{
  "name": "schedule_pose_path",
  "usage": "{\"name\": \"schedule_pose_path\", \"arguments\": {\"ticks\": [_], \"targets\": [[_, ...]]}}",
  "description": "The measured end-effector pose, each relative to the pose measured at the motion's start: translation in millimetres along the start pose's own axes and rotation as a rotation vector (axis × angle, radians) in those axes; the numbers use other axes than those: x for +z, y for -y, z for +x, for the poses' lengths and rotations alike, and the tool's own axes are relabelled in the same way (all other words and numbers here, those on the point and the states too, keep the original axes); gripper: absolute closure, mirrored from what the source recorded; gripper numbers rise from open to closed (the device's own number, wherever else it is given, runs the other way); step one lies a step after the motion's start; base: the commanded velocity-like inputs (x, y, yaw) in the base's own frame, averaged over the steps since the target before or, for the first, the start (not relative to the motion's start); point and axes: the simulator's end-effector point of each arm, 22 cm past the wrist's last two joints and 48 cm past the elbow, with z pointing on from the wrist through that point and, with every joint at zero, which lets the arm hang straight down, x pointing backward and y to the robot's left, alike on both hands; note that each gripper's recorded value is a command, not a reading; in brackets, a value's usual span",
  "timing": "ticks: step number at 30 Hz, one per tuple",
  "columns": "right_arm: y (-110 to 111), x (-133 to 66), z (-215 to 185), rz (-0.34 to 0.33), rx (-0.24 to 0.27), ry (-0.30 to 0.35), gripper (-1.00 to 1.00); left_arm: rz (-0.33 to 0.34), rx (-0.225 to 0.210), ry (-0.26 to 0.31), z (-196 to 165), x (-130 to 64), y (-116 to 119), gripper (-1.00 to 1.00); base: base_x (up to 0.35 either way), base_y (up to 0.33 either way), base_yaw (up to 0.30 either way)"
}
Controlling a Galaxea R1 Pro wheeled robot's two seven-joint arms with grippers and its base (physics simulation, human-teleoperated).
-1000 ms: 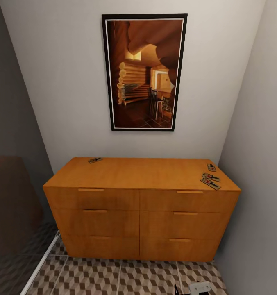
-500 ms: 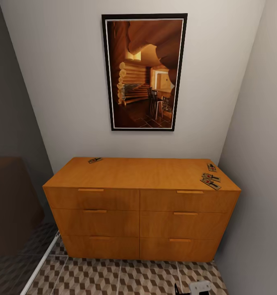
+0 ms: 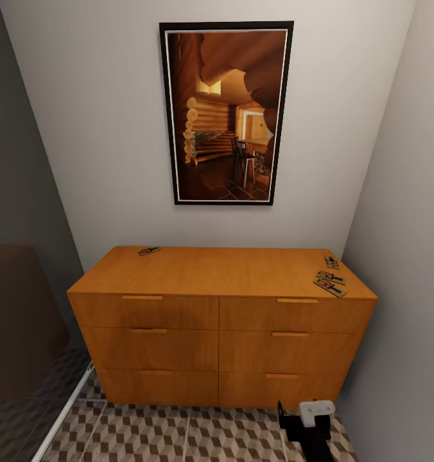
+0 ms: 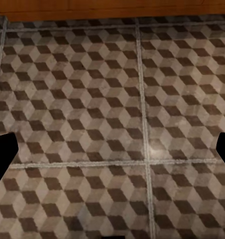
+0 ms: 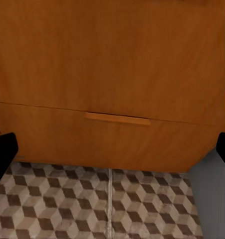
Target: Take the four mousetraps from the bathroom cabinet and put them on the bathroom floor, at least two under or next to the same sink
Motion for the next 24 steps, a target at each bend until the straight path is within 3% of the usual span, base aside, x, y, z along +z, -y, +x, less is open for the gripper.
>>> {"name": "schedule_pose_path", "arguments": {"ticks": [10, 15, 24], "targets": [[25.6, -4.9, -94.8, 0.054, 0.014, 0.115, -1.00, 0.000, -0.001, 0.005, -0.3, -0.3, 0.2, -1.00, 0.000, 0.000, 0.000], [33.2, -8.5, -107.1, 0.069, 0.015, 0.090, -1.00, 0.003, 0.000, -0.010, 7.1, -1.9, 1.8, -1.00, 0.000, 0.000, 0.000], [74.8, -20.9, -132.8, 0.151, 0.047, 0.067, -1.00, 0.005, 0.000, -0.019, 11.2, -2.7, 3.2, -1.00, 0.000, 0.000, 0.000]]}}
